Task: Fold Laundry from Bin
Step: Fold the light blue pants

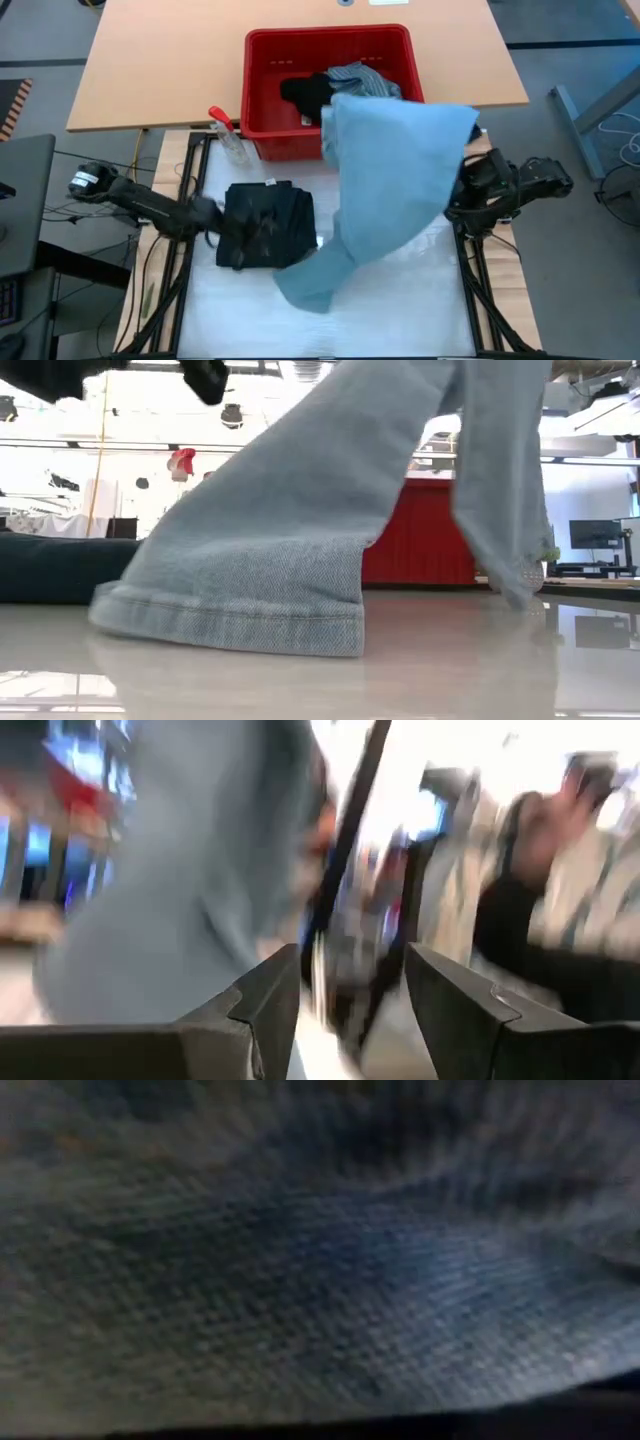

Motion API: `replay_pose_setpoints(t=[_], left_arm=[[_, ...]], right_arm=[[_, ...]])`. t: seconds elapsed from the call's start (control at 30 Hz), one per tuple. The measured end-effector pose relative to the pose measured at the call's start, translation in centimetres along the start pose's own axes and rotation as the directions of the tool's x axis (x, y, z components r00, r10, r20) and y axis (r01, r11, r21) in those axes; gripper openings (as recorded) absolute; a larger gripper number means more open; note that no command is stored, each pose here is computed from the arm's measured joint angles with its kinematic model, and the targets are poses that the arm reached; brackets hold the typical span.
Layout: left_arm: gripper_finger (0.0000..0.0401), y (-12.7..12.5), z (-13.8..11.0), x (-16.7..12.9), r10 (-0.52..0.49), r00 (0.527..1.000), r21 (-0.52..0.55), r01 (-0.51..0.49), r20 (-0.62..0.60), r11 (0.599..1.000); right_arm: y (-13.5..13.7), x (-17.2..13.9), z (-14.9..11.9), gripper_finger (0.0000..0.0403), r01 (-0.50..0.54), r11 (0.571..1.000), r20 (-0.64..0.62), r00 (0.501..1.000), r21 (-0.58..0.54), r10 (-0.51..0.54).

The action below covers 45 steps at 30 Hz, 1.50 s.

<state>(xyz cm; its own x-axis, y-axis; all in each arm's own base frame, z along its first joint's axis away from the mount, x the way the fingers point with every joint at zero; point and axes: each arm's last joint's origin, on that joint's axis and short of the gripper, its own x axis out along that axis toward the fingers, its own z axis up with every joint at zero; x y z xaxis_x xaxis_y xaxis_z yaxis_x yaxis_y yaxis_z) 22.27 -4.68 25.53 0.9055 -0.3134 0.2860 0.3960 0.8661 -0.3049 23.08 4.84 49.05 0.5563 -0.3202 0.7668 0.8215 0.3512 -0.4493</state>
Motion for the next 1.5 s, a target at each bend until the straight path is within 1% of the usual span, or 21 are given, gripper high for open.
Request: replay_pose_setpoints(t=[0.07,0.13,0.17,0.2,0.23,0.33,0.4,0.47,0.57,0.67,0.77,0.83,0.93,1.0,1.07,1.17,1.23,1.3,1.33,1.43,1.5], left_arm=[[0.0171,1.9,1.4,-0.6,0.009,0.995,-0.031,-0.006,0.102,1.000],[0.0171,3.5,2.2,-0.3,0.030,0.986,-0.083,-0.017,0.163,0.996],[0.0171,4.0,2.6,0.2,0.003,0.984,-0.103,0.015,0.177,0.995],[0.0171,4.3,2.8,0.8,-0.049,0.983,-0.117,0.070,0.176,0.991],[0.0171,4.2,3.2,1.6,-0.131,0.974,-0.112,0.153,0.184,0.982],[0.0171,3.6,4.6,3.7,-0.375,0.910,-0.063,0.390,0.175,0.918],[0.0171,3.3,5.2,4.5,-0.443,0.881,-0.057,0.457,0.164,0.888],[0.0171,3.6,5.9,4.7,-0.436,0.884,-0.038,0.448,0.171,0.893],[0.0171,4.5,6.9,4.2,-0.372,0.914,0.093,0.361,0.161,0.928],[0.0171,5.3,7.2,4.0,-0.268,0.953,0.267,0.224,0.143,0.937],[0.0173,5.7,6.3,4.4,-0.123,0.986,0.454,0.058,0.115,0.889],[0.0182,5.8,5.8,4.7,-0.037,0.994,0.521,-0.023,0.106,0.853],[0.0205,5.4,5.1,5.0,0.021,0.996,0.563,-0.065,0.085,0.824],[0.0228,5.2,4.6,5.2,0.037,0.998,0.554,-0.063,0.059,0.830],[0.0253,4.9,4.3,5.3,0.076,0.995,0.556,-0.096,0.060,0.826],[0.0292,5.4,3.9,6.0,0.233,0.966,0.587,-0.254,0.112,0.769],[0.0316,6.1,3.8,6.9,0.310,0.942,0.572,-0.324,0.124,0.754],[0.0335,6.8,4.2,8.4,0.315,0.939,0.558,-0.337,0.138,0.759],[0.0342,7.1,4.0,9.0,0.321,0.940,0.562,-0.328,0.115,0.759],[0.0358,8.1,3.5,10.8,0.391,0.919,0.597,-0.345,0.056,0.725],[0.0363,8.6,3.3,11.3,0.413,0.910,0.597,-0.351,0.036,0.721]], right_arm=[[-0.3,0.0,0.6,0.0016,-0.004,1.000,0.016,1.000,0.010,0.004],[-0.7,0.2,1.2,0.0016,-0.006,1.000,0.027,1.000,0.019,0.006],[-0.7,0.3,1.4,0.0016,-0.019,1.000,0.043,0.999,0.018,0.019],[-0.8,0.4,1.6,0.0016,-0.035,0.999,0.055,0.998,0.012,0.034],[-0.7,0.6,1.7,0.0016,-0.057,0.998,0.063,0.996,0.001,0.056],[-0.5,1.0,1.9,0.0016,-0.129,0.991,0.060,0.990,-0.015,0.130],[-0.3,1.1,1.9,0.0016,-0.160,0.987,0.046,0.986,-0.024,0.161],[-0.3,1.1,1.9,0.0016,-0.160,0.987,0.024,0.987,0.020,0.160],[-1.1,0.9,1.9,0.0016,-0.189,0.966,0.000,0.981,0.177,0.192],[-2.6,0.7,1.5,0.0016,-0.248,0.906,-0.016,0.963,0.342,0.270],[-3.5,0.3,0.8,0.0016,-0.329,0.835,-0.007,0.929,0.441,0.369],[-3.6,-0.3,0.2,0.0016,-0.357,0.804,-0.013,0.911,0.476,0.412],[-3.5,-1.8,-0.6,0.0016,-0.378,0.786,-0.018,0.897,0.489,0.442],[-3.6,-3.0,-1.1,0.0016,-0.394,0.764,-0.002,0.888,0.510,0.459],[-3.9,-4.3,-1.7,0.0016,-0.391,0.751,0.015,0.891,0.531,0.453],[-4.0,-5.9,-2.7,0.0016,-0.382,0.728,0.055,0.901,0.569,0.430],[-3.5,-6.7,-3.4,0.0016,-0.388,0.719,0.071,0.901,0.577,0.429],[-2.9,-7.5,-4.1,0.0016,-0.389,0.723,0.059,0.898,0.571,0.437],[-2.5,-7.9,-4.5,0.0016,-0.397,0.724,0.051,0.892,0.564,0.450],[-1.9,-8.7,-5.1,0.0016,-0.392,0.719,0.049,0.893,0.574,0.448],[-2.0,-9.0,-5.2,0.0016,-0.389,0.718,0.050,0.894,0.577,0.444]])
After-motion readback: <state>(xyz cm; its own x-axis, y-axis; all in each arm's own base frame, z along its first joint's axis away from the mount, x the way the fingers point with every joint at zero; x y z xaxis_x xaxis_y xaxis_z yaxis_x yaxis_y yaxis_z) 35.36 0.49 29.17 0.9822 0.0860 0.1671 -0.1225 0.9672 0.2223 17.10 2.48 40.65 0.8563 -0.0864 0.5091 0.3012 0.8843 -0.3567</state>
